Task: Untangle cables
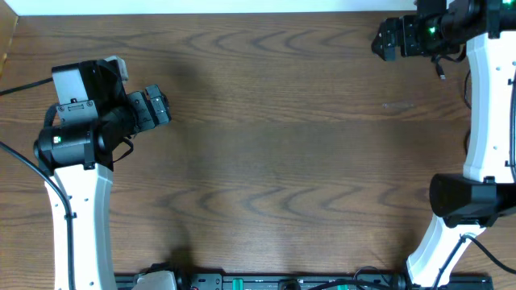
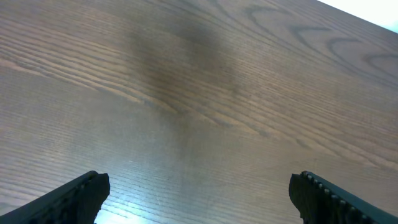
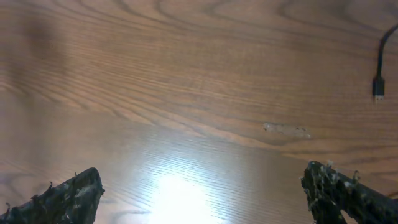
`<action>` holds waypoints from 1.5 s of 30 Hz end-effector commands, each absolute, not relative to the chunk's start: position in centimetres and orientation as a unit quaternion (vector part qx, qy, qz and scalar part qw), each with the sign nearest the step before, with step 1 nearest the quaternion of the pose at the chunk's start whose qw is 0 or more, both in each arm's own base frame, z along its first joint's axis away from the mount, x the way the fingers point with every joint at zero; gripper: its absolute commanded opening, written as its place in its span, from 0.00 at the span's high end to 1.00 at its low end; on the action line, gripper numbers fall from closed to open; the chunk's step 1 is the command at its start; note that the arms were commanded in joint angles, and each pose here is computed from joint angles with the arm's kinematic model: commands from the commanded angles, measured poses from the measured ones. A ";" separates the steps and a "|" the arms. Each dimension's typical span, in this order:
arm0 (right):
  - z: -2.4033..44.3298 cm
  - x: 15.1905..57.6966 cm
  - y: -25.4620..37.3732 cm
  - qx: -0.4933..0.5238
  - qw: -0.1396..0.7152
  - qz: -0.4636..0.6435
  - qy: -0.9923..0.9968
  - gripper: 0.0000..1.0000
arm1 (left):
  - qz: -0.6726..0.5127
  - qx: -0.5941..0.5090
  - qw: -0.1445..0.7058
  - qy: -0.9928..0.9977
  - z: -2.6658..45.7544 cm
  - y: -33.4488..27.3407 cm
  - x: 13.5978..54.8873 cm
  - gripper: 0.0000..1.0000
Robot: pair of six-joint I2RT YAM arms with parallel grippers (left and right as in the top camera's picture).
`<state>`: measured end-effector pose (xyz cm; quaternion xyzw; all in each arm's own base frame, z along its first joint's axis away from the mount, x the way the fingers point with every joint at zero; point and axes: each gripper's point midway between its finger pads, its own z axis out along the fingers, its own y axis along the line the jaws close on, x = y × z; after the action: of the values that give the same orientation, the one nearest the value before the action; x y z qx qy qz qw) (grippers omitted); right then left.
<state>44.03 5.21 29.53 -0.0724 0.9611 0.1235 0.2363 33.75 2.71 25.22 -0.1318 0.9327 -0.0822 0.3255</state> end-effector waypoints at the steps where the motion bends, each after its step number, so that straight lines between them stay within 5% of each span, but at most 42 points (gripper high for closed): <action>1: 32.8 42.5 6.1 -0.065 0.268 0.146 0.950 0.01 | -0.082 -0.129 0.323 0.934 25.1 2.7 33.8 0.02; 16: 32.9 41.9 6.2 -0.038 0.258 0.159 0.952 0.01 | -0.082 -0.129 0.323 0.934 25.1 2.7 33.8 0.02; 25: 33.4 42.1 5.9 -0.108 0.283 0.115 0.946 0.01 | -0.082 -0.129 0.323 0.934 25.1 2.7 33.8 0.02; 35: 35.3 44.4 6.4 -0.125 0.401 0.094 0.903 0.01 | -0.082 -0.129 0.323 0.934 25.1 2.7 33.8 0.02; 45: 32.4 39.9 6.1 -0.147 0.498 0.074 0.852 0.01 | -0.082 -0.129 0.323 0.934 25.1 2.7 33.8 0.02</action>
<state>42.05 6.14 33.31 -0.1360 0.8616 0.0828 0.4819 33.74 2.70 25.21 -0.1317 0.9328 -0.0826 0.3251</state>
